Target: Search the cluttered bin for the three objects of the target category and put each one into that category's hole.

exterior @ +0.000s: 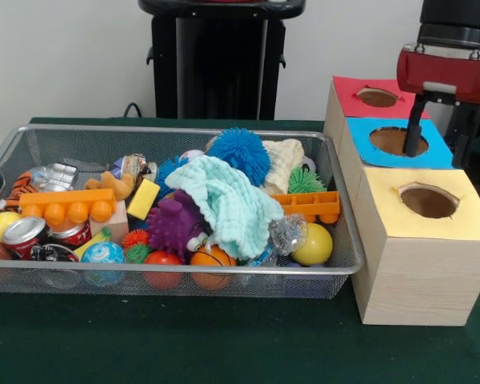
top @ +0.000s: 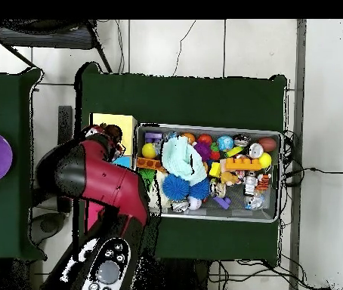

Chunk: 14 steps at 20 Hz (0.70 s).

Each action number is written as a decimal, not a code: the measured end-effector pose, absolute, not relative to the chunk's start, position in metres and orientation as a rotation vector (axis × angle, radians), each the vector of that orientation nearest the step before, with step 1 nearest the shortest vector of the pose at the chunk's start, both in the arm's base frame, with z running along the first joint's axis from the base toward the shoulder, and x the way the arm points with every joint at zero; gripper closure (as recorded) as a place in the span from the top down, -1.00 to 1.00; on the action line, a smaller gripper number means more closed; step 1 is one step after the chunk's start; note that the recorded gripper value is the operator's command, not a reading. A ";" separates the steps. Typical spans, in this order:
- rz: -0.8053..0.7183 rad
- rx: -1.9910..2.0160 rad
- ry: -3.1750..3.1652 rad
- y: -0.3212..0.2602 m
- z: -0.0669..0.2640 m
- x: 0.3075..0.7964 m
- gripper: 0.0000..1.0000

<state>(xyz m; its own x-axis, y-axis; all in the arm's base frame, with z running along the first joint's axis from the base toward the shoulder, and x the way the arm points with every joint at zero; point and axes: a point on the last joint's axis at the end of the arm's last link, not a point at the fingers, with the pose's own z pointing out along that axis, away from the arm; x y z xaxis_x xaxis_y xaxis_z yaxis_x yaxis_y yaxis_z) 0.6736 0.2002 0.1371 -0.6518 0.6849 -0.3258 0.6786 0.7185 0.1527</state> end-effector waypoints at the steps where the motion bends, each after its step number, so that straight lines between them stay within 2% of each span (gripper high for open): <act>1: 0.022 1.074 2.560 0.191 0.139 0.676 1.00; 10: -0.027 1.178 2.489 0.090 0.160 0.695 1.00; 14: -0.059 1.228 2.441 0.027 0.174 0.699 1.00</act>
